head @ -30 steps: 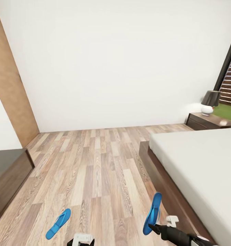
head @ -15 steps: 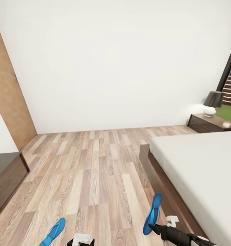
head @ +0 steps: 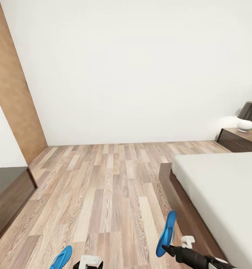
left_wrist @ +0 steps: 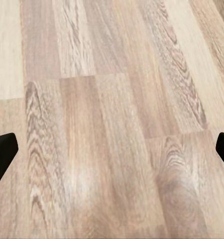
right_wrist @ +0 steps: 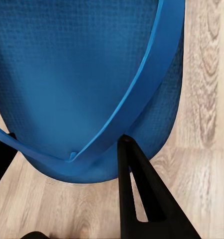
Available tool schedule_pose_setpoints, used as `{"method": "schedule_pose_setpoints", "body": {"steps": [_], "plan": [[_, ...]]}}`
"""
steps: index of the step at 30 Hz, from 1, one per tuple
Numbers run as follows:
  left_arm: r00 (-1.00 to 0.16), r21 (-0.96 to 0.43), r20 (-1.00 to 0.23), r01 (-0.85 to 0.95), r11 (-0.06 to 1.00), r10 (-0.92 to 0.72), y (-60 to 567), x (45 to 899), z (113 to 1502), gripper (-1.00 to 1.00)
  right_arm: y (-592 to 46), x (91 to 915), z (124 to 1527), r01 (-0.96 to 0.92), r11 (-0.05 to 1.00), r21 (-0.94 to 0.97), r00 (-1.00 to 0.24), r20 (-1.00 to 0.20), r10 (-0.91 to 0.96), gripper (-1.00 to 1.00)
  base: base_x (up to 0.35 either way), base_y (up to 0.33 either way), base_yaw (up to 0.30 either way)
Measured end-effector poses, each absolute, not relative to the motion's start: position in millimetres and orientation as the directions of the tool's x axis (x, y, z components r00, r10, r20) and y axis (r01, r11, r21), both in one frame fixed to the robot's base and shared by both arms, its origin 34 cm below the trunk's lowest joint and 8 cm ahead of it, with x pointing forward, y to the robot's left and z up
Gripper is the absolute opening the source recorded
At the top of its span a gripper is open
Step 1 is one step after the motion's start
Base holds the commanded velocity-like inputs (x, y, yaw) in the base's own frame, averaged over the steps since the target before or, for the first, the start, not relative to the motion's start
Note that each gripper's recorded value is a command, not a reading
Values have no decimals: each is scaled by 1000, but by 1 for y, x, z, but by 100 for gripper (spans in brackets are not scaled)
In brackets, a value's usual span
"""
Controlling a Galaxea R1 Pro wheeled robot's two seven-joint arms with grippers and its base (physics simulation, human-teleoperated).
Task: In the bedroom, move the book from the bed onto either nightstand, and place the two sandals side by side next to the bed.
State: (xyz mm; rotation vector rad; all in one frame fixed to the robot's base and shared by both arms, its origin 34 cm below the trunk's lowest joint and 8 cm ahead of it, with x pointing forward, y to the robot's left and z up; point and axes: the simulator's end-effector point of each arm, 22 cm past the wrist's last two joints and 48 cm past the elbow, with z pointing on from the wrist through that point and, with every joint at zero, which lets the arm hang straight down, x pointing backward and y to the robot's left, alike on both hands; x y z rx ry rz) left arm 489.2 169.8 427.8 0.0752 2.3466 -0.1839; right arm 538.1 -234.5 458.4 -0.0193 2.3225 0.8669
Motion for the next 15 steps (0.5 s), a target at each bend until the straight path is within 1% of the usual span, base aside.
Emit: {"method": "schedule_pose_setpoints", "body": {"steps": [8,15], "plan": [[-705,-110,-710,110,988,-1,170,489,428,100,-234,538,458,-228,781,581,-789,-581,202,-100,212,-149,0],[-705,-110,-710,109,988,-1,170,489,428,100,-234,538,458,-228,781,581,-789,-581,202,-100,216,-22,0]]}}
